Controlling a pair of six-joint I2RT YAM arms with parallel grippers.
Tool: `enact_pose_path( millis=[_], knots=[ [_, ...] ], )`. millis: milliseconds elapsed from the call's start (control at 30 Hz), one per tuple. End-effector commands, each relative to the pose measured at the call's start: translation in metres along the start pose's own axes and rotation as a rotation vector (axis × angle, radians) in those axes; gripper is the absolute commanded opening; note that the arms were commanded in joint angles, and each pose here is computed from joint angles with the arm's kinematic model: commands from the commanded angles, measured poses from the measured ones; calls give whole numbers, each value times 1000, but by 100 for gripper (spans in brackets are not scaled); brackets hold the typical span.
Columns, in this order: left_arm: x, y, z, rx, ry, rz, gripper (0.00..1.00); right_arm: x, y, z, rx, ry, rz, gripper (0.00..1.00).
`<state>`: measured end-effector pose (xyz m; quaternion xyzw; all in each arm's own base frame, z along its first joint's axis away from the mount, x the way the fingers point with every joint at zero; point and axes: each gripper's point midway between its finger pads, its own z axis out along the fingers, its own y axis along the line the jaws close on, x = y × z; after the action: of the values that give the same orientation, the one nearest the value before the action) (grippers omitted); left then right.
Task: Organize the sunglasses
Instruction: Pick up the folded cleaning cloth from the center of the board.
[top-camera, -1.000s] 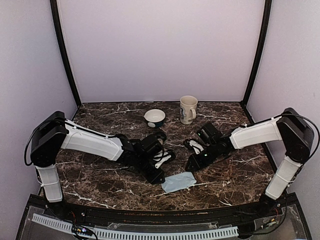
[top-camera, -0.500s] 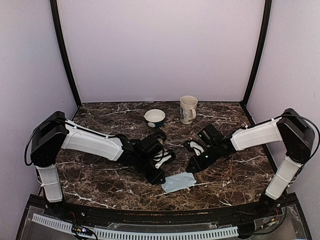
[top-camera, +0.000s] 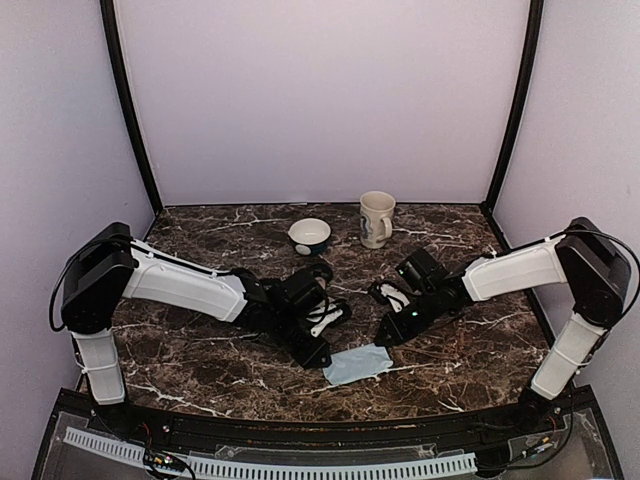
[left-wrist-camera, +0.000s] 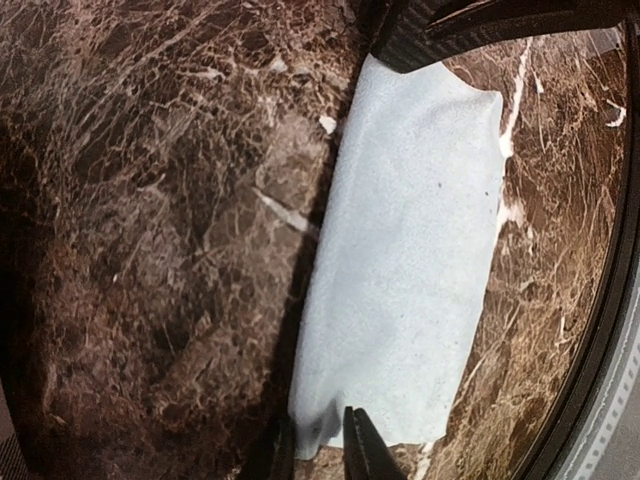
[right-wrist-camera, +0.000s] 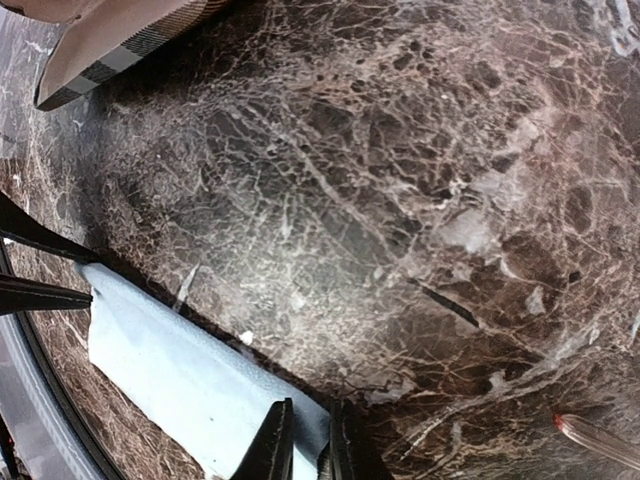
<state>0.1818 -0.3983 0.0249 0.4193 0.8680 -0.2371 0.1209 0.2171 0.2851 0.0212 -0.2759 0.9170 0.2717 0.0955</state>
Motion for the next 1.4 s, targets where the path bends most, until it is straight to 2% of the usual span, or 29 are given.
enact_pose_path(
  millis=[0, 467, 700, 867, 1200, 1267, 1367],
  knots=[
    [3, 0, 4, 18, 2, -7, 16, 11, -5, 0, 19, 31, 14, 14],
    [2, -1, 4, 20, 9, -4, 9, 8, -3, 1, 10, 27, 10, 8],
    [-4, -1, -9, -4, -12, 3, 15, 7, -3, 0, 11, 24, 9, 6],
    [-8, 2, -11, -27, -23, 13, 16, 8, -3, 0, 11, 29, 11, 6],
    [-11, 5, -8, -38, -19, 24, 5, 8, -3, 0, 12, 29, 13, 5],
    [-12, 4, -8, -35, -20, 25, 0, 6, -3, 0, 11, 26, 12, 4],
    [-13, 2, -9, -29, -22, 27, 0, 2, 0, -1, 0, 15, 3, 0]
  ],
)
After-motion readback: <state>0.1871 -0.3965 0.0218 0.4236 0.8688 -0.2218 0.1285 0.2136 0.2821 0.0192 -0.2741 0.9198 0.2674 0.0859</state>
